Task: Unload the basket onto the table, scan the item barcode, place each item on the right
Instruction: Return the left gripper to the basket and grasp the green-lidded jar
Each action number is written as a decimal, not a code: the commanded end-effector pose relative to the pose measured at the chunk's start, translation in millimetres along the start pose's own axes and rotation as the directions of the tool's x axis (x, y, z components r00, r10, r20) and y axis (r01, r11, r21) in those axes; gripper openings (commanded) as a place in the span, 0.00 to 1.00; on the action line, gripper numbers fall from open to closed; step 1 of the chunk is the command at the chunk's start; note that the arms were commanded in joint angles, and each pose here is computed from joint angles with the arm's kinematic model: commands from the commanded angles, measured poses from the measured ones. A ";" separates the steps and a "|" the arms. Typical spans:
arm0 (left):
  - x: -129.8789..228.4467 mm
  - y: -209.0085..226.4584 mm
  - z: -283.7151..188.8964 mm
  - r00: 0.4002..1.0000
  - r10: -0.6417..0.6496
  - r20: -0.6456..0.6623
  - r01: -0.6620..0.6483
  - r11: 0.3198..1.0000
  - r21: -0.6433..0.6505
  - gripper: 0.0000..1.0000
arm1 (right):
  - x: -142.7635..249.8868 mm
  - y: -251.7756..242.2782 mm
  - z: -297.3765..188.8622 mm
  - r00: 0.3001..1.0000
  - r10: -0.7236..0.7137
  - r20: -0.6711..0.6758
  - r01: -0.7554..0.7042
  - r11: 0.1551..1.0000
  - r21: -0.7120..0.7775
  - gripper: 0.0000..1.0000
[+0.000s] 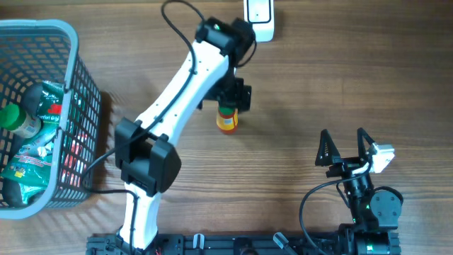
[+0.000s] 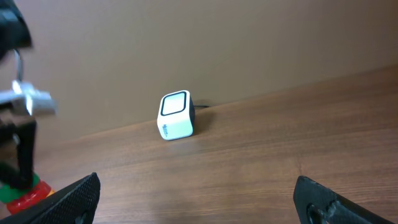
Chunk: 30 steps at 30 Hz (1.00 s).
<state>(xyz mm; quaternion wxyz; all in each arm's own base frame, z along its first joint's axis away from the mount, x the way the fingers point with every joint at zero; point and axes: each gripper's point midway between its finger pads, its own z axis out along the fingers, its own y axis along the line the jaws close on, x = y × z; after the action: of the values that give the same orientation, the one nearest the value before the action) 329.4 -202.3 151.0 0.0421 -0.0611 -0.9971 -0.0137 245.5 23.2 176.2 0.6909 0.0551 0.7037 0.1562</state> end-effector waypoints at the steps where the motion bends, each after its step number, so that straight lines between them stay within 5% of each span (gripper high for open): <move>1: -29.6 20.0 -74.7 0.966 -0.059 0.252 0.050 0.998 0.044 1.00 | 0.0 4.7 -0.3 1.000 -0.005 0.000 0.005 1.000 -0.024 1.00; 3: -37.1 37.5 -118.9 0.911 -0.156 0.381 0.127 0.987 0.100 1.00 | 0.0 4.7 -0.3 1.000 -0.004 0.000 0.004 1.000 -0.024 1.00; 5: -33.5 85.6 -179.1 0.776 -0.341 0.531 0.289 0.940 0.181 1.00 | 0.0 4.7 -0.3 1.000 -0.004 0.000 0.004 1.000 -0.024 1.00; 14: 35.1 220.7 -262.3 0.406 -0.636 0.656 0.579 0.735 0.354 1.00 | 0.0 4.7 -0.3 1.000 -0.004 0.000 0.004 1.000 -0.024 1.00; 26: 100.9 346.9 -262.2 0.107 -0.740 0.665 0.837 0.427 0.341 1.00 | 0.0 4.8 -0.3 1.000 -0.004 0.000 0.004 1.000 -0.024 1.00; 30: 122.2 386.3 -226.1 -0.047 -0.826 0.562 0.920 0.183 0.346 1.00 | 0.0 4.7 -0.3 1.000 -0.004 0.000 0.004 1.000 -0.024 1.00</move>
<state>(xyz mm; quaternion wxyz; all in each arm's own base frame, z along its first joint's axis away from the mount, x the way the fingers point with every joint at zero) 291.4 157.6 419.4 -0.3684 0.5005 -0.7808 -0.0649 245.5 23.2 176.1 0.6908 0.0552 0.7038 0.1562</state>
